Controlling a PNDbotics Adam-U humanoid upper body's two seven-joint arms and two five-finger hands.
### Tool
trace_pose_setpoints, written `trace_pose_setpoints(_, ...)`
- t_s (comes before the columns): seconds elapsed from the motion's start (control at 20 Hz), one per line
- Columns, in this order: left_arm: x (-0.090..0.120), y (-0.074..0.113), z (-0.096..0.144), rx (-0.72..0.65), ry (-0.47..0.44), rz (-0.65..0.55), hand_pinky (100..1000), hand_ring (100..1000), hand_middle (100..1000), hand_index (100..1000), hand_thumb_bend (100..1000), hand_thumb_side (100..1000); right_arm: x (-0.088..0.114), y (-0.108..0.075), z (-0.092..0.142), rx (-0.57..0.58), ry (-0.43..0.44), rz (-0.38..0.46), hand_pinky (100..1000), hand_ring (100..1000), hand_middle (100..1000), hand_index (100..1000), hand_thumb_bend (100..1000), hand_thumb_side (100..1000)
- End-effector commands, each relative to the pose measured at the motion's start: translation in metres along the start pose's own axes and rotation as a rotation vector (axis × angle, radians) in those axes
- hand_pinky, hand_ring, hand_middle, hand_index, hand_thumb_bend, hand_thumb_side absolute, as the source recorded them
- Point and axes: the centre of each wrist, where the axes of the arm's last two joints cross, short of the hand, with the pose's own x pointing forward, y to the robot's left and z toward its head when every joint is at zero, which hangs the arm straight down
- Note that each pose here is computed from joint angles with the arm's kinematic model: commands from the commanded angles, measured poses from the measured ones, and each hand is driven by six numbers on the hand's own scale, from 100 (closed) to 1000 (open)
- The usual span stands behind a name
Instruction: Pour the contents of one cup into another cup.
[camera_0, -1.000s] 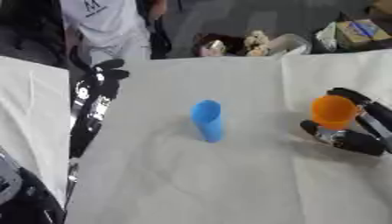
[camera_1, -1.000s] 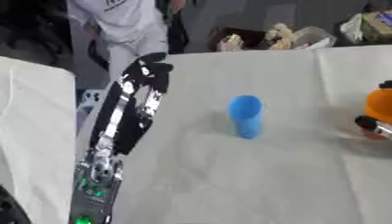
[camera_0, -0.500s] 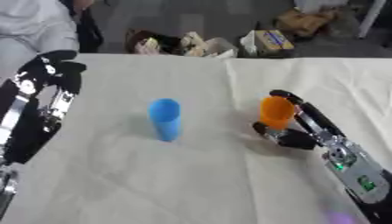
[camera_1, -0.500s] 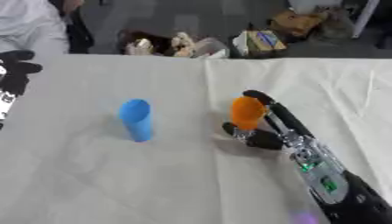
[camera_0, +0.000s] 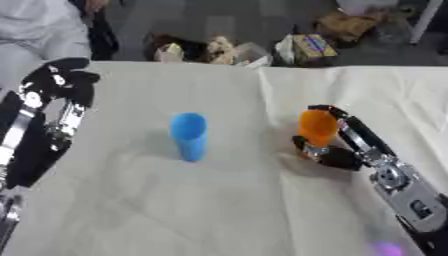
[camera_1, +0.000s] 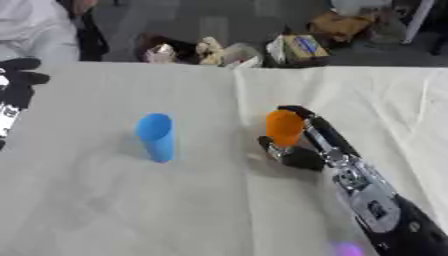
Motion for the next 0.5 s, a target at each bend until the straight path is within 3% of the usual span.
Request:
trace_pose_setpoints(0.05,0.0040,0.0069,-0.0011,0.015,-0.019,-0.009,828,850,865,781,226,1000,0.0014,-0.0088,-0.0017,-0.024,-0.008,0.008,744,795,873,894,331,631)
trace_pose_setpoints(0.3,0.0042,0.0069,-0.0014,0.016,-0.021,-0.008,828,850,865,781,223,1000,0.0021,-0.0090,-0.0018,-0.023,-0.020,0.016,722,779,854,878,288,538)
trace_pose_setpoints(0.5,0.0044,0.0071,-0.0016,0.016,-0.020,-0.010,829,850,865,781,217,1000,0.0021,-0.0090,-0.0018,-0.028,-0.022,0.013,689,759,826,848,267,522)
